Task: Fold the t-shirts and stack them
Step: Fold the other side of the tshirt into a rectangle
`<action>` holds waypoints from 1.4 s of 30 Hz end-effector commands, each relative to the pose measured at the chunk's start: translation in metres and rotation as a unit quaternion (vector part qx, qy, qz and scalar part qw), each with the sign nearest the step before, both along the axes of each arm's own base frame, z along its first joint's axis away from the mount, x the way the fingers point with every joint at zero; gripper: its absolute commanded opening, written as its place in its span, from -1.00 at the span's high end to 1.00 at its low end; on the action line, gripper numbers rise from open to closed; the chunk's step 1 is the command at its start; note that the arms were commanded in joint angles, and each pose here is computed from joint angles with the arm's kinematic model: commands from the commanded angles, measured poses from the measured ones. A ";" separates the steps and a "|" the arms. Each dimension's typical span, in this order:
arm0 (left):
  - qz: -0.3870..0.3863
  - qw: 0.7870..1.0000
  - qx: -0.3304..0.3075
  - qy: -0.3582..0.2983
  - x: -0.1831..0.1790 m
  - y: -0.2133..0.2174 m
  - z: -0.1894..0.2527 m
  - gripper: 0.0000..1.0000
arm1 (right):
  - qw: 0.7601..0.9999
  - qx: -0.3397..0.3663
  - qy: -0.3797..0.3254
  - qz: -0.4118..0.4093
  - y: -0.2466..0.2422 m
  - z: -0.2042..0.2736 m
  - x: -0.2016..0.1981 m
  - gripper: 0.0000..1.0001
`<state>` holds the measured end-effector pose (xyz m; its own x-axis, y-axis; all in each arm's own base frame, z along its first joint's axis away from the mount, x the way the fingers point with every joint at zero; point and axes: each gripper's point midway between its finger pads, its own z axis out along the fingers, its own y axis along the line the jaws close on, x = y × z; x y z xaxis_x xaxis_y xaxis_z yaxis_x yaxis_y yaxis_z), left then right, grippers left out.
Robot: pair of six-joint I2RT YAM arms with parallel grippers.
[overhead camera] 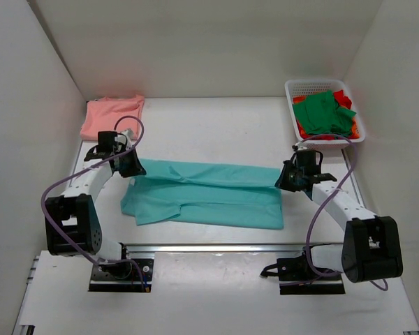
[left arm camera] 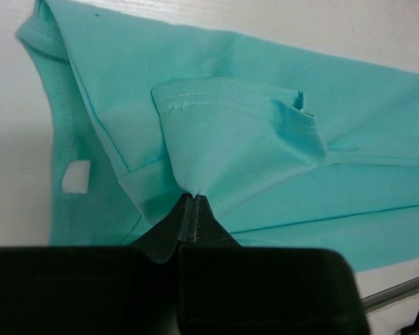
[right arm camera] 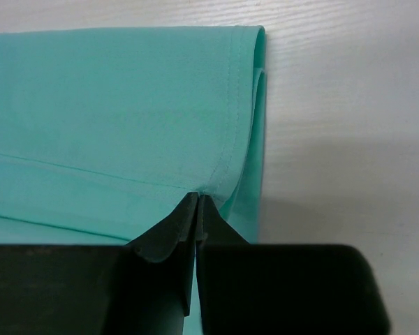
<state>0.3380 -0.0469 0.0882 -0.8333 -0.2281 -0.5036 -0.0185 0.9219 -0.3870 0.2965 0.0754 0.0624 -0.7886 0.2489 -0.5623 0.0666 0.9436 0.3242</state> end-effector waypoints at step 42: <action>0.008 1.000 0.011 -0.008 -0.035 -0.010 0.008 0.24 | 0.999 -0.009 -0.039 0.036 0.004 0.023 0.001 0.76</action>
